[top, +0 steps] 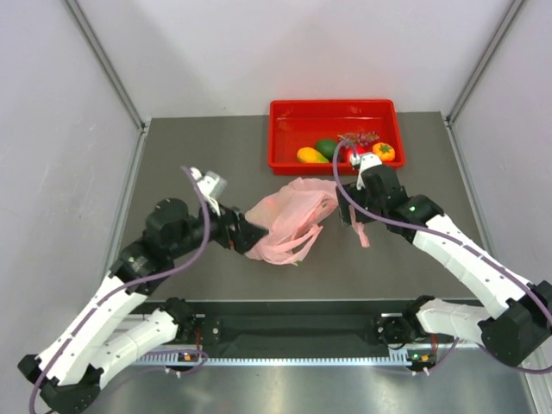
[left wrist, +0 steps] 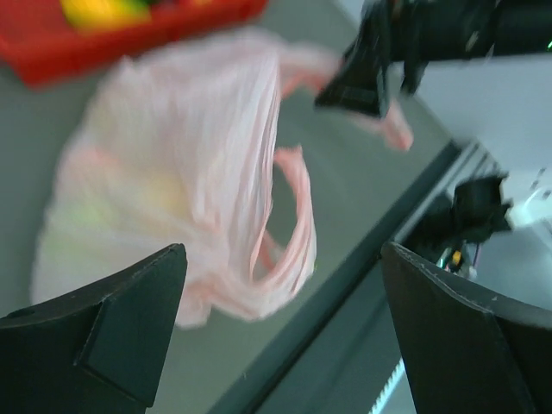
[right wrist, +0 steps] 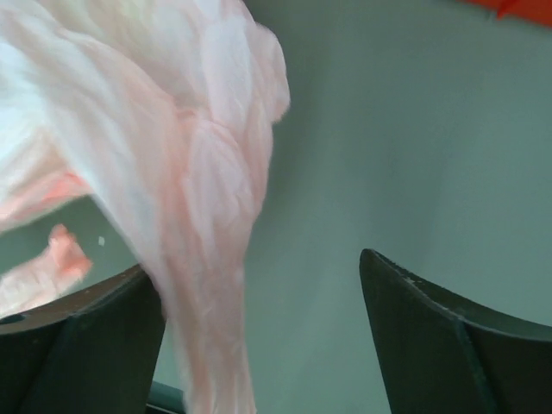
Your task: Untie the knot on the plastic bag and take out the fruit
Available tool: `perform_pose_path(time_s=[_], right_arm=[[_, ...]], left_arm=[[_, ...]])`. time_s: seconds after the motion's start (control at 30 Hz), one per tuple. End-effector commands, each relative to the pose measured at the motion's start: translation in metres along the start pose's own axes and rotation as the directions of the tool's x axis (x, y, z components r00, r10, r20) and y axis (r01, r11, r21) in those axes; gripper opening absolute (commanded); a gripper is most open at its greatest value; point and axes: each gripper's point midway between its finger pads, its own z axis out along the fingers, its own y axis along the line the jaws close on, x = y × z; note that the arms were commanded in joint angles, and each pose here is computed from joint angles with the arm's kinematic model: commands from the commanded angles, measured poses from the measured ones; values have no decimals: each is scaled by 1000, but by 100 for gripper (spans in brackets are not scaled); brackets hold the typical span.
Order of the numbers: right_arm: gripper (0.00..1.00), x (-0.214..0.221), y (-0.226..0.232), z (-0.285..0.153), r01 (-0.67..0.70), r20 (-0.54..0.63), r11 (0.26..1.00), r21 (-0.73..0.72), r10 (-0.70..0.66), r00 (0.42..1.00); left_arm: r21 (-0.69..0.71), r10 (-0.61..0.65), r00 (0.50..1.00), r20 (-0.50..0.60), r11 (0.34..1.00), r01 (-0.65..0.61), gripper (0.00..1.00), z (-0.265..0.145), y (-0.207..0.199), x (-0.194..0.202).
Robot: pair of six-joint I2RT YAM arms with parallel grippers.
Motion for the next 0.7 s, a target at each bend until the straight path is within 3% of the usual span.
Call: perform_pose_path(time_s=[0.0, 0.07, 0.27, 0.37, 0.67], right_arm=[[87, -49, 7, -31, -9, 138, 998, -58, 17, 990], [92, -57, 11, -37, -7, 157, 996, -84, 20, 987], [100, -76, 23, -61, -11, 226, 986, -169, 50, 973], [100, -91, 39, -88, 9, 292, 961, -276, 75, 953], [100, -100, 44, -133, -16, 356, 934, -357, 152, 922]], left_arm=[[-54, 151, 979, 135, 988, -145, 99, -14, -15, -75], [-89, 200, 977, 75, 977, -193, 99, 0, -11, -88], [-26, 245, 957, -156, 967, -252, 98, 53, 0, -66], [34, 291, 932, -216, 956, -291, 98, 72, -2, -57], [40, 407, 837, -364, 905, -423, 98, 124, 9, -31]])
